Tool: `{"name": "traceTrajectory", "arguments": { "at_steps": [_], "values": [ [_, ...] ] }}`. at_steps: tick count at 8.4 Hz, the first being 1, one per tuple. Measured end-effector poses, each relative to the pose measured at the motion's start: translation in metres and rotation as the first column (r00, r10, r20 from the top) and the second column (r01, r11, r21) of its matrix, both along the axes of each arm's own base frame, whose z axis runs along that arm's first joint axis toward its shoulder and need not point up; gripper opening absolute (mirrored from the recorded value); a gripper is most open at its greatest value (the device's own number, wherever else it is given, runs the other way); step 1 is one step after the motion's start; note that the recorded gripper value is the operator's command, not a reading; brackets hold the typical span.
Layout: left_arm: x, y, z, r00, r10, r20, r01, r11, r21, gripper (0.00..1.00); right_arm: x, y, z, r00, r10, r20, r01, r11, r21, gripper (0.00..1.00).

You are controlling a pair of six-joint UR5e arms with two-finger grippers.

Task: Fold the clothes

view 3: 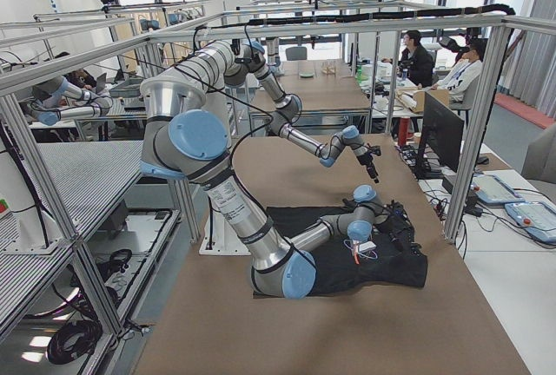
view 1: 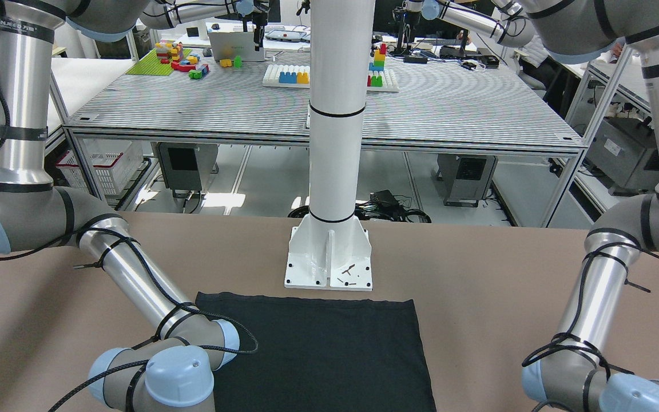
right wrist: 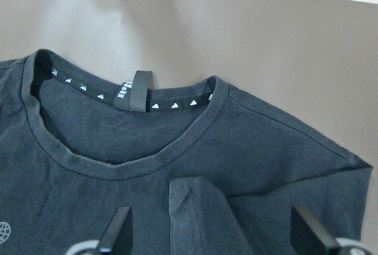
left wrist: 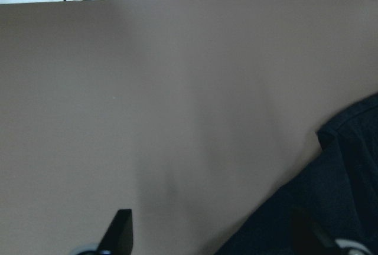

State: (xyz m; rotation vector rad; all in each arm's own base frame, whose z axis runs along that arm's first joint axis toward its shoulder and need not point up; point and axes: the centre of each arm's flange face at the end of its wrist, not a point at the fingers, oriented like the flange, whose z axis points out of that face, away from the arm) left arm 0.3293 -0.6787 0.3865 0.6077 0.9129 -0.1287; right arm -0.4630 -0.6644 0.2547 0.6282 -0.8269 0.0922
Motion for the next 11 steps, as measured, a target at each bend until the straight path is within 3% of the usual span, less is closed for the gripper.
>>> {"name": "traceTrajectory", "arguments": {
  "at_steps": [5, 6, 7, 8, 10, 11],
  "values": [
    [0.053, 0.041, 0.042, 0.998, 0.024, 0.054, -0.026, 0.999, 0.043, 0.93, 0.018, -0.004, 0.009, 1.0, -0.005, 0.011, 0.005, 1.0, -0.014, 0.94],
    [0.061, 0.045, 0.044, 0.998, 0.034, 0.059, -0.036, 0.998, 0.042, 0.89, 0.019, -0.003, 0.011, 1.0, -0.005, 0.01, 0.005, 1.0, -0.015, 0.94],
    [0.067, 0.046, 0.047, 0.997, 0.041, 0.065, -0.044, 0.998, 0.038, 0.75, 0.02, -0.003, 0.014, 1.0, -0.004, 0.007, 0.004, 1.0, -0.018, 0.94],
    [0.071, 0.046, 0.051, 0.996, 0.044, 0.072, -0.046, 0.998, 0.034, 0.54, 0.02, -0.003, 0.017, 1.0, -0.004, 0.005, 0.004, 1.0, -0.019, 0.94],
    [0.074, 0.044, 0.054, 0.996, 0.039, 0.078, -0.042, 0.998, 0.038, 0.01, 0.02, -0.002, 0.021, 1.0, -0.004, 0.001, 0.004, 1.0, -0.022, 0.94],
    [0.074, 0.044, 0.054, 0.996, 0.041, 0.081, -0.045, 0.998, 0.043, 0.0, 0.02, -0.002, 0.022, 1.0, -0.004, 0.0, 0.004, 1.0, -0.022, 0.94]
  ]
}}
